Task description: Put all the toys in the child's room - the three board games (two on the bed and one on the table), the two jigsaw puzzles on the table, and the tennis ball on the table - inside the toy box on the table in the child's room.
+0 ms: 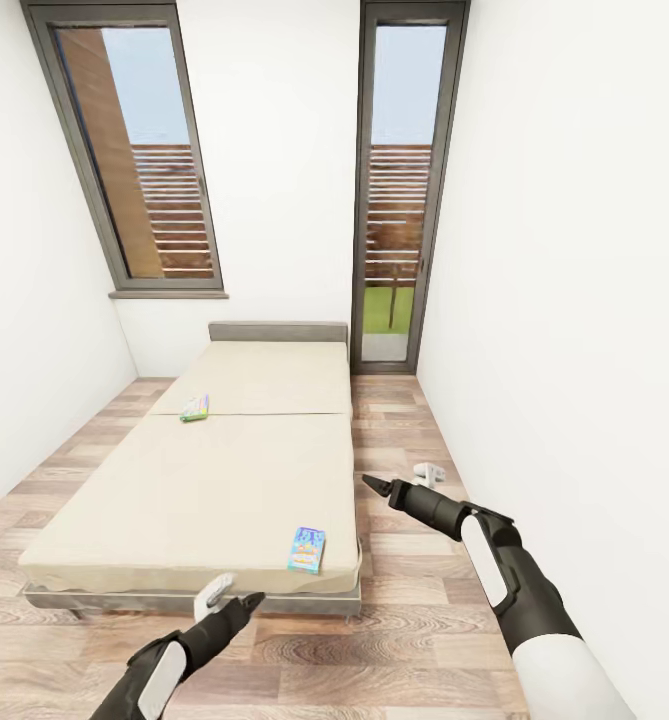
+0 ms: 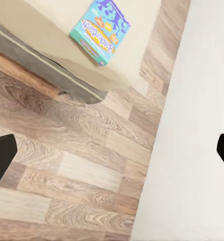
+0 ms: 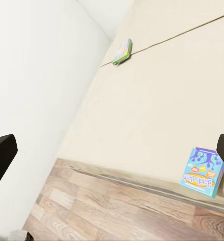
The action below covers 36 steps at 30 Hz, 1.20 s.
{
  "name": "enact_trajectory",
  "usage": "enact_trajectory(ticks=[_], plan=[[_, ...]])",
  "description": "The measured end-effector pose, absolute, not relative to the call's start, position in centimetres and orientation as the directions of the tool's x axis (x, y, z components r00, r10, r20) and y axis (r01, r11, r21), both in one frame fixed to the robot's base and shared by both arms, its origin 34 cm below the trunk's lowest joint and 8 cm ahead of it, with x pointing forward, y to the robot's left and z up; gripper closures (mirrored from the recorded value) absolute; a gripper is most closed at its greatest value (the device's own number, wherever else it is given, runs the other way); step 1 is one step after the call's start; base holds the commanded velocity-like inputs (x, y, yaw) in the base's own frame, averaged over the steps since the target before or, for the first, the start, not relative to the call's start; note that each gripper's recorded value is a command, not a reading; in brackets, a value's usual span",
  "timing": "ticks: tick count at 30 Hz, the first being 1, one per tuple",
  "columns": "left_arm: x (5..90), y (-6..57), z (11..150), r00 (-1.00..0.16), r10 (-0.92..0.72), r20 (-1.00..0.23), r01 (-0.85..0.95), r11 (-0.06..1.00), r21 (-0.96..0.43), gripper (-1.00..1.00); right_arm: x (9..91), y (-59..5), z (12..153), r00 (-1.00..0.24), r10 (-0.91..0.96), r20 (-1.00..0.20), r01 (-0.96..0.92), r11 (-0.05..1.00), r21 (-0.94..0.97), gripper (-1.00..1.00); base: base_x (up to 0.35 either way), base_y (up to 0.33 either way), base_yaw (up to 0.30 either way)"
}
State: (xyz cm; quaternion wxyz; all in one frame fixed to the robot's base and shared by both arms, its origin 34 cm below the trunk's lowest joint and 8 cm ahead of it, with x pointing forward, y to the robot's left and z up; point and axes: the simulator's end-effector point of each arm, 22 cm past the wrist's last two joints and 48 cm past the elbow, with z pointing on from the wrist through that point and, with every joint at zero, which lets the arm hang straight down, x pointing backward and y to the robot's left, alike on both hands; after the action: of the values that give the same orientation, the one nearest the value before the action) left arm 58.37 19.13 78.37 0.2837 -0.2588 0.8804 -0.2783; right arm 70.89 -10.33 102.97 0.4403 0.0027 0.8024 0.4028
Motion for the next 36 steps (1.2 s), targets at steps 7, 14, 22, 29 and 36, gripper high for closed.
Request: enact_trajectory(ticks=[7, 14, 22, 29, 36], plan=[[56.9, 20.3, 78.4, -0.711, -0.682, -0.173, -0.398, 0.592, -0.7, -1.0, 70.8, -10.3, 103.7, -0.609, 0.355, -0.709, -0.359, 0.673, 0.646, -1.0, 0.0, 0.0, 0.0], [57.4, 20.5, 78.9, -0.682, -0.719, -0.131, -0.42, 0.533, -0.735, -1.0, 70.2, -10.5, 104.1, -0.604, 0.352, -0.715, -0.367, 0.673, 0.642, -1.0, 0.0, 0.0, 0.0], [57.7, 20.6, 78.4, -0.679, -0.723, -0.125, -0.423, 0.525, -0.738, -1.0, 68.9, -10.4, 105.8, -0.585, 0.341, -0.736, -0.401, 0.668, 0.628, -1.0, 0.0, 0.0, 0.0], [58.0, 20.9, 77.9, -0.678, -0.724, -0.127, -0.425, 0.526, -0.737, -1.0, 67.0, -10.0, 107.1, -0.576, 0.331, -0.748, -0.426, 0.659, 0.62, -1.0, 0.0, 0.0, 0.0], [58.3, 21.1, 77.4, -0.676, -0.726, -0.129, -0.425, 0.527, -0.736, -1.0, 66.9, -9.8, 106.9, -0.574, 0.331, -0.749, -0.433, 0.654, 0.621, -1.0, 0.0, 0.0, 0.0]])
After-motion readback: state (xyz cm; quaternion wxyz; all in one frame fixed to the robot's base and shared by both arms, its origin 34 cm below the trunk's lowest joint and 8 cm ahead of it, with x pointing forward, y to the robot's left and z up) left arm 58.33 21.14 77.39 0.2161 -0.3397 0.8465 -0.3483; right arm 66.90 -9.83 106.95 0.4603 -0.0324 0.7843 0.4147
